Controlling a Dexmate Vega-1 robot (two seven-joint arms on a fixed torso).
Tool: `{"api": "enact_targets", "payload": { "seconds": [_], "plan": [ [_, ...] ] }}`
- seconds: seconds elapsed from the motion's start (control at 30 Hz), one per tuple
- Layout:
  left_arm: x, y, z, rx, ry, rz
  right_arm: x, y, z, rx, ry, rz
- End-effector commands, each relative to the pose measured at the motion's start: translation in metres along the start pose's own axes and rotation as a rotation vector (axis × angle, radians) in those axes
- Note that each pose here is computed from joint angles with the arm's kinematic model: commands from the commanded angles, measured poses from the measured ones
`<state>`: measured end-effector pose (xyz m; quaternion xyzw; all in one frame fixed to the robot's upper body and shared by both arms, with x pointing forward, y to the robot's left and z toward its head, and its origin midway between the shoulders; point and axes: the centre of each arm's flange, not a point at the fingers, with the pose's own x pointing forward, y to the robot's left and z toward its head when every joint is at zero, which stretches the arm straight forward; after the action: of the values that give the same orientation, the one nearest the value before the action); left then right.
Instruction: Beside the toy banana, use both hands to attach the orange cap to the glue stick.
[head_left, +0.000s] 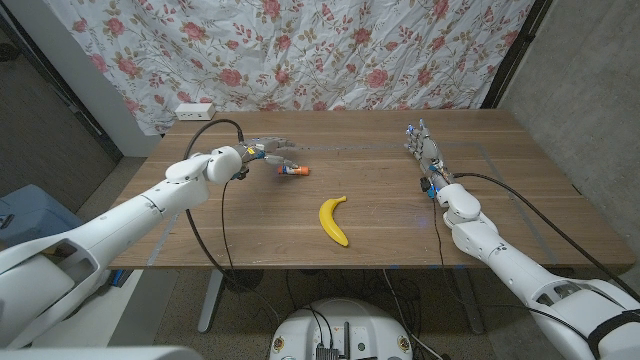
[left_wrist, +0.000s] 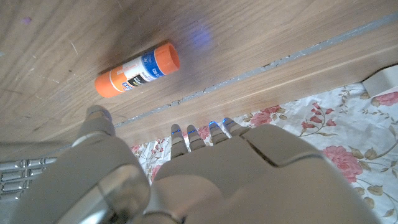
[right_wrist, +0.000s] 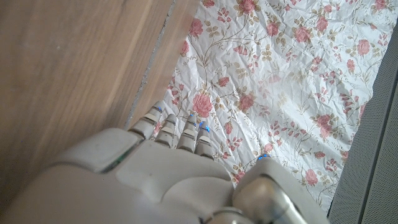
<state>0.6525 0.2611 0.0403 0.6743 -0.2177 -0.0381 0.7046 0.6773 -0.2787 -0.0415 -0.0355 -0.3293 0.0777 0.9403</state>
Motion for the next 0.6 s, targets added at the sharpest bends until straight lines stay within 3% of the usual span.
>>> {"api": "enact_targets", "payload": {
  "seconds": [0.03, 0.6],
  "plan": [
    [-0.005, -0.008, -0.013, -0.256, 0.019, 0.08, 0.004, -0.001, 0.001, 0.007, -0.008, 0.008],
    [-0.005, -0.022, -0.024, -0.607, 0.019, 0.189, 0.01, -0.003, 0.008, 0.031, -0.033, -0.008]
  ]
}}
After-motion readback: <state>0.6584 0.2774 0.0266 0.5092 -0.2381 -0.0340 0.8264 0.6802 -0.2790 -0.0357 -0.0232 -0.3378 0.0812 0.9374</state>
